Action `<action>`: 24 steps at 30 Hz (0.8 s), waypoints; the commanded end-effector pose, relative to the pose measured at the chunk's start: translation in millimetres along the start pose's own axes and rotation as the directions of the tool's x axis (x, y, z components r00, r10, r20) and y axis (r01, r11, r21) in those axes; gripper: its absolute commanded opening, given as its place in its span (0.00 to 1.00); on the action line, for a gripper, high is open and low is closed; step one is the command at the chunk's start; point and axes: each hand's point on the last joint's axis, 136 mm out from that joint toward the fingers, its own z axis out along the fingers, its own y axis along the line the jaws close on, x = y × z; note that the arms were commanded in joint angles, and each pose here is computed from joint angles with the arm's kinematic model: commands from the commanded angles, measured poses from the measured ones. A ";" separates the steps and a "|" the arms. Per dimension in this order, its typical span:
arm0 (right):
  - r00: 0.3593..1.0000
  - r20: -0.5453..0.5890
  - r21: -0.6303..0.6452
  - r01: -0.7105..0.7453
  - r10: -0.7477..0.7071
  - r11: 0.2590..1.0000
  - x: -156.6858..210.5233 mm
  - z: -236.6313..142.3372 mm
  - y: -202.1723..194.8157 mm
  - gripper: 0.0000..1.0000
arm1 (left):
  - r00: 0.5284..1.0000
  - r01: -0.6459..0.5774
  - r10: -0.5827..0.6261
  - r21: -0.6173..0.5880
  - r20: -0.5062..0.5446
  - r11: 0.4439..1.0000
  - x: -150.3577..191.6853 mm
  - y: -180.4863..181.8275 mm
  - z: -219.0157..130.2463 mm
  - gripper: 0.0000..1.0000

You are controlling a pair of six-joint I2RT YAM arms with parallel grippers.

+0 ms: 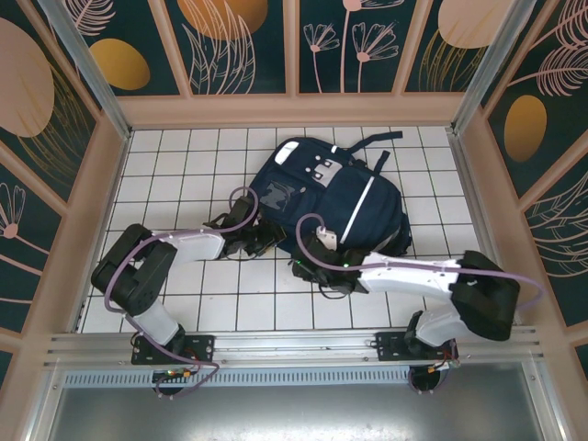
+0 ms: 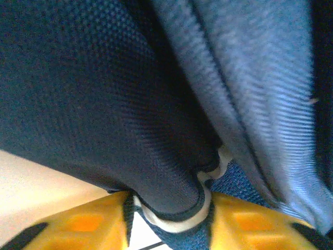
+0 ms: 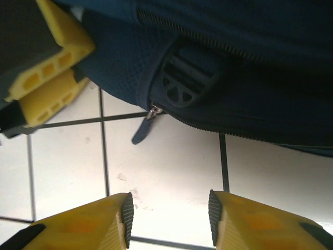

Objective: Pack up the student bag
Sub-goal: Zip the student bag at the top-center of the table.

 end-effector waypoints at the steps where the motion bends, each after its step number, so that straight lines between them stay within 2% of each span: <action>1: 0.996 0.048 -0.025 -0.068 0.069 0.997 -6.1 15.7 16.8 0.45 | 1.000 -0.017 0.017 0.005 -0.009 1.000 0.5 1.2 6.2 0.32; 3: 0.995 0.056 -0.011 -0.076 0.077 0.997 -5.3 25.5 18.0 0.45 | 1.000 -0.020 0.020 0.007 -0.012 1.000 1.5 1.6 5.9 0.29; 11: 0.992 0.094 0.054 -0.086 0.080 0.995 -14.8 52.7 29.5 0.48 | 1.000 -0.017 0.017 0.022 -0.018 1.000 4.0 2.1 5.0 0.29; 18: 0.982 0.107 0.148 -0.168 0.154 0.975 -17.6 67.7 14.1 0.48 | 1.000 -0.015 0.016 0.039 -0.026 0.999 5.9 -1.5 3.7 0.29; 21: 0.978 0.114 0.203 -0.198 0.177 0.959 -17.7 72.4 7.3 0.45 | 0.999 -0.012 0.013 0.039 -0.029 0.999 6.4 -0.3 4.1 0.30; 24: 0.976 0.111 0.240 -0.210 0.188 0.948 -14.2 76.2 1.0 0.35 | 0.999 -0.011 0.013 0.039 -0.032 0.999 7.7 0.7 4.4 0.29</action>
